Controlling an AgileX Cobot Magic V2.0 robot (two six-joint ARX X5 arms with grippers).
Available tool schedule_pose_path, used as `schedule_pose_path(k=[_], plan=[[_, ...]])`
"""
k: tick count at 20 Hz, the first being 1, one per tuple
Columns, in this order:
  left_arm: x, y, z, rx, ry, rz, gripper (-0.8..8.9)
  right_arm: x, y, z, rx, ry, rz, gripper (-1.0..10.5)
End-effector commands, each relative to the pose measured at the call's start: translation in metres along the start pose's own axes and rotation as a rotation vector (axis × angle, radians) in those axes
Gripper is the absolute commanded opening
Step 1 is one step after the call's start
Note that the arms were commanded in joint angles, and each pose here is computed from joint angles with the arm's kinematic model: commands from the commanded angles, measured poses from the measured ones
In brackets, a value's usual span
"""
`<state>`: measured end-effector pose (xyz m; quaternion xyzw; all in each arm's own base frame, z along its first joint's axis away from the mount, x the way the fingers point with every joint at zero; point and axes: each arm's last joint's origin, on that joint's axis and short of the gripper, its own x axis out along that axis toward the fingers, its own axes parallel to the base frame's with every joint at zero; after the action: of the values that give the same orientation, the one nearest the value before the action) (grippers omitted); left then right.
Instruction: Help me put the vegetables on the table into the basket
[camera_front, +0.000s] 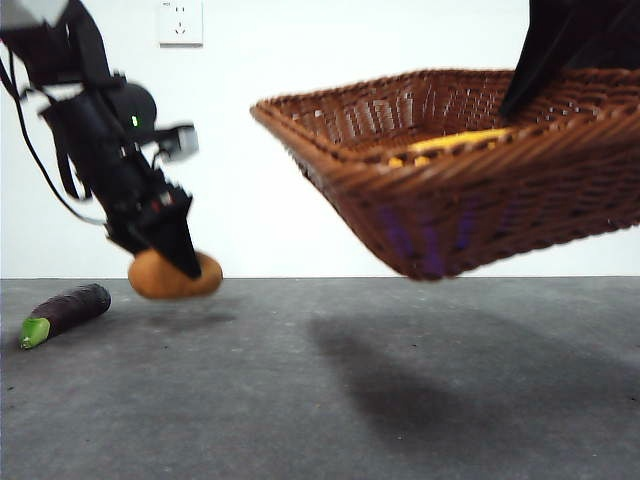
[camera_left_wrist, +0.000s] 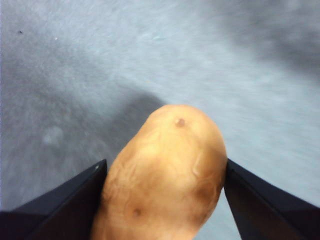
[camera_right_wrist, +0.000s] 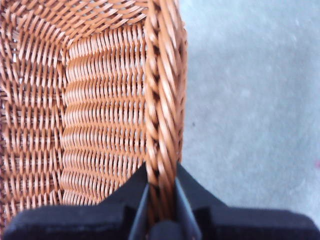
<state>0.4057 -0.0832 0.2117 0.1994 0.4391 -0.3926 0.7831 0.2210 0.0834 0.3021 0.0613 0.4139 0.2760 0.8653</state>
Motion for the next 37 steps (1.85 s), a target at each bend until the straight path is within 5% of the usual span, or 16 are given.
schedule_pose_path(k=[1, 6, 11, 21, 31, 32, 34, 37], plan=[[-0.039, -0.012, 0.009, 0.011, -0.054, 0.02, -0.06, 0.012, -0.004, 0.002, 0.032, 0.024, 0.005, -0.1], [-0.136, -0.059, 0.014, 0.037, -0.186, -0.006, -0.05, 0.041, -0.014, 0.007, 0.084, 0.052, 0.001, -0.1], [-0.169, -0.124, 0.011, 0.099, -0.225, -0.138, -0.05, 0.069, -0.021, 0.008, 0.167, 0.09, 0.052, -0.1], [-0.089, -0.224, 0.047, 0.217, -0.075, -0.193, -0.06, 0.098, 0.025, 0.007, 0.161, 0.074, 0.159, -0.1], [-0.019, -0.227, 0.042, 0.125, 0.073, -0.18, 0.08, 0.098, 0.024, 0.006, 0.142, 0.088, 0.156, -0.1], [-0.02, -0.227, 0.042, 0.103, 0.077, -0.179, 1.16, 0.098, 0.025, 0.006, 0.139, 0.087, 0.156, -0.1], [-0.02, -0.227, 0.04, 0.074, 0.097, -0.181, 5.44, 0.098, 0.025, 0.006, 0.138, 0.086, 0.156, -0.1], [-0.022, -0.227, 0.039, 0.066, 0.105, -0.177, 5.53, 0.098, 0.024, 0.006, 0.131, 0.086, 0.155, -0.1]])
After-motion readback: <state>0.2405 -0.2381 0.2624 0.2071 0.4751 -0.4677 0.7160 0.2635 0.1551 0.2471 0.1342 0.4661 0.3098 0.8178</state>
